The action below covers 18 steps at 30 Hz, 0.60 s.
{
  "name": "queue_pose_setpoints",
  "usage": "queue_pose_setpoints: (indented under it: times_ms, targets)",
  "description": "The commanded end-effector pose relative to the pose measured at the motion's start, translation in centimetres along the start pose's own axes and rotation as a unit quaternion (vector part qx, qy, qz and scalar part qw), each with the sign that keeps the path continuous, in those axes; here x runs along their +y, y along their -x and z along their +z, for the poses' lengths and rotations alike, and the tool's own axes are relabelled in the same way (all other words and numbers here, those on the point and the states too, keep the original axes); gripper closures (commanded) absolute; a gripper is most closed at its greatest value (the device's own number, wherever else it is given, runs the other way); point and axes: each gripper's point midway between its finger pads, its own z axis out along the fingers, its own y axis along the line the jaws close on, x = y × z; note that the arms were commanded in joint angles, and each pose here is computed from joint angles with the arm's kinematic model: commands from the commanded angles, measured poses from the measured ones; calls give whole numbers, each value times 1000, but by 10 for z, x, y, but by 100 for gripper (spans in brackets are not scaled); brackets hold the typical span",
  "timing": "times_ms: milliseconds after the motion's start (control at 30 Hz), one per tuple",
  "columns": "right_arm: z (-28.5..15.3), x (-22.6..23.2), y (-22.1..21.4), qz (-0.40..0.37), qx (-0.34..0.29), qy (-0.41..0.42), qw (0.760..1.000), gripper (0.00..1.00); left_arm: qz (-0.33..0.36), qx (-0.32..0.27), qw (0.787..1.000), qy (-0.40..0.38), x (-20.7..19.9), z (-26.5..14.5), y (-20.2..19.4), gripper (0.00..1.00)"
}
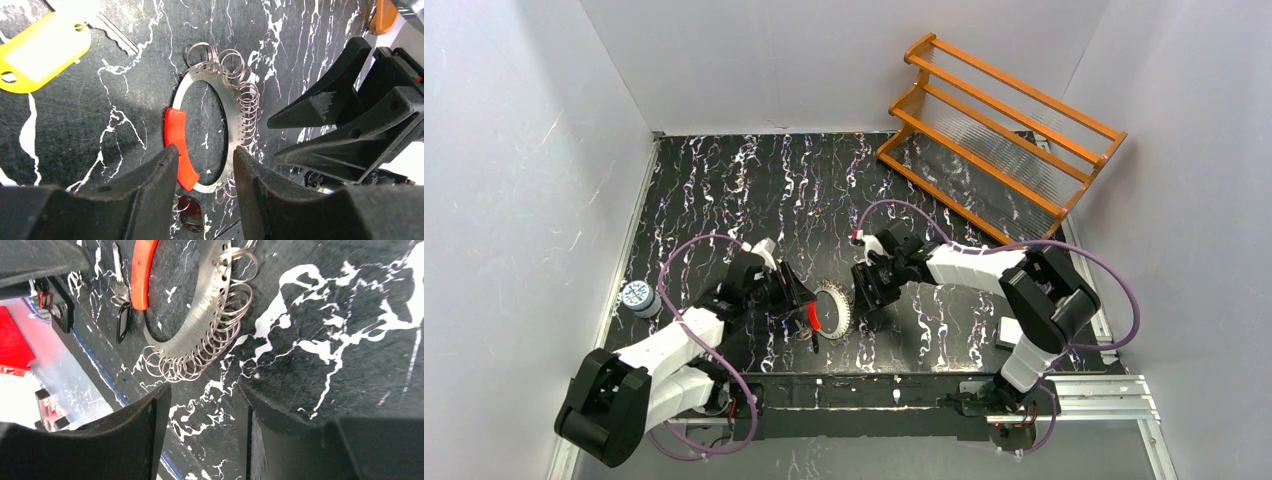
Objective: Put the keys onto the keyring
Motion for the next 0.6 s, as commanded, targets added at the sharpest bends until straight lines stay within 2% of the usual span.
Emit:
queue_pose_setpoints:
  times_ms: [0,233,367,433,567]
  targets:
    - [-9,5,28,-24,-36,-16,999,43,-30,-3,999,-27,-6,-2,-5,57]
    - [-3,12,54,12,-46,40,998,46,-43,-9,999,-26,-4,-2,-6,58]
    - [9,5,63,21,-38,36,998,48,-34,-13,999,-20,-5,-4,-2,58]
    - [13,2,66,25,-33,34,999,51,-27,-14,999,-10,-3,-4,0,58]
    - [20,2,64,39,-20,44,998,65,-12,-17,1000,5,-1,-6,5,58]
